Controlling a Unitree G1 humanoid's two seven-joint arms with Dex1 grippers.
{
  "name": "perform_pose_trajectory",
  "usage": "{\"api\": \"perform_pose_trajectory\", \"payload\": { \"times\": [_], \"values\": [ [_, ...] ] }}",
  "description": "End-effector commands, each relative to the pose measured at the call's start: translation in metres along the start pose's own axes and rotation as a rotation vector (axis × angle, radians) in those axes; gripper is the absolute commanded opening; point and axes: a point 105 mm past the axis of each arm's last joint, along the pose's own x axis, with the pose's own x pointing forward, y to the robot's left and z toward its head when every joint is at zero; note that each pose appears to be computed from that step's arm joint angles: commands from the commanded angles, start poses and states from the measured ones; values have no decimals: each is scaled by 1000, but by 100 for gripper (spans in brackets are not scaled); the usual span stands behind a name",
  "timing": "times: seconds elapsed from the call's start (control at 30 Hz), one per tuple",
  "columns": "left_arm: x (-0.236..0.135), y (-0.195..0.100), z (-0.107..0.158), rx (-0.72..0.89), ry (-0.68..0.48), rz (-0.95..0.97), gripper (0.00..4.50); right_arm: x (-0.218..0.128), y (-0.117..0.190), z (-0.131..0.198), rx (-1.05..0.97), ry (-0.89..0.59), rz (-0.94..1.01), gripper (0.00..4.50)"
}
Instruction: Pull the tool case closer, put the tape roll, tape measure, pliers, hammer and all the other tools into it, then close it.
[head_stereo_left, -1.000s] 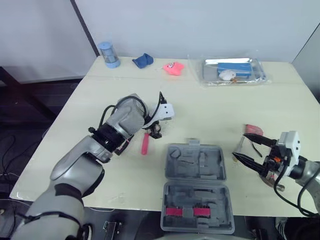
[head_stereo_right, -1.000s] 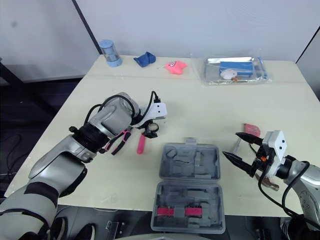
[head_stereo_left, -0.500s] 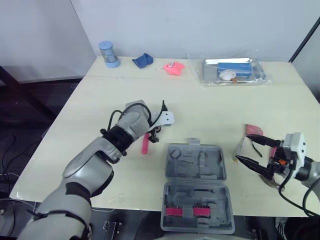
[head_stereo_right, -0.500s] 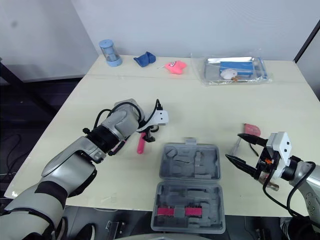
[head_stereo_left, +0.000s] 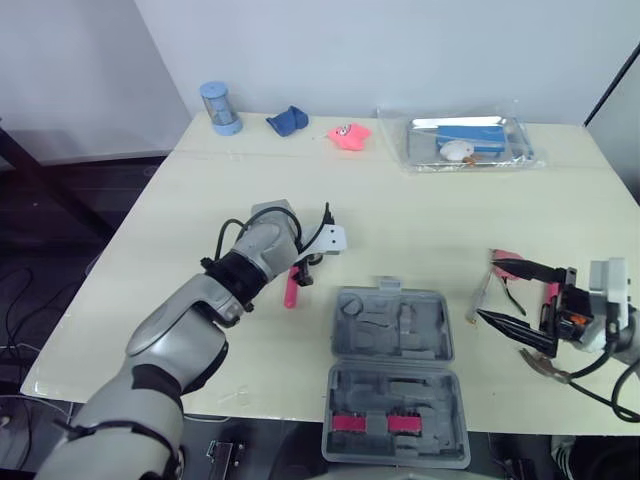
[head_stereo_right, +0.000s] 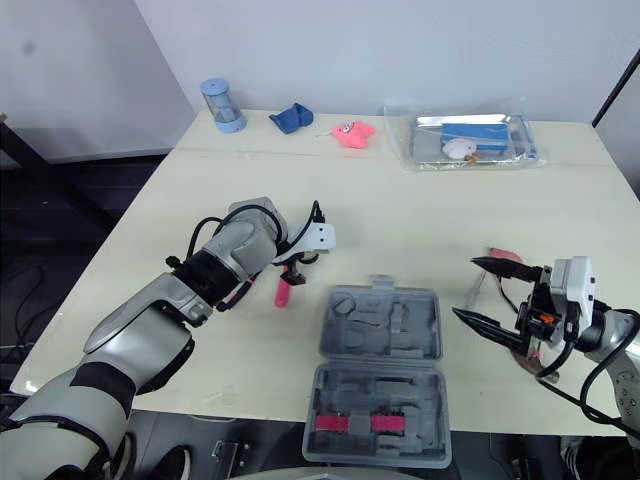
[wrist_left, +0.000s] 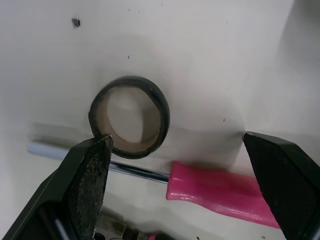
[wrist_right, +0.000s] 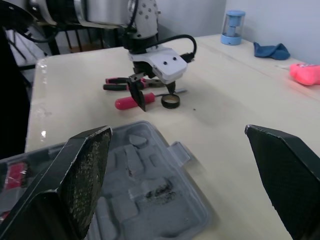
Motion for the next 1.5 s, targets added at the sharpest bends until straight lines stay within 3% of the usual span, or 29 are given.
{"api": "perform_pose_trajectory", "payload": {
  "times": [0.03, 0.47, 0.6, 0.8, 1.27, 1.5],
  "values": [
    [-6, 6, 4, 20, 3, 23, 442, -3, -2, 10, -37, -14, -1, 450],
    [-8, 3, 14, 78, -8, 10, 442, 0, -1, 10, -36, -17, -13, 450],
    [-5, 3, 8, 96, 22, 1, 325, 0, -1, 10, -38, -17, -18, 450],
    [-6, 6, 8, 133, 41, 18, 16, -1, 0, 7, -34, -19, -23, 450],
    [-33, 6, 16, 203, 4, 3, 6, -6, 1, 2, -29, -11, -25, 450],
    [-39, -15, 12, 248, 4, -70, 6, -7, 2, 0, -25, -7, -21, 450]
  ]
}}
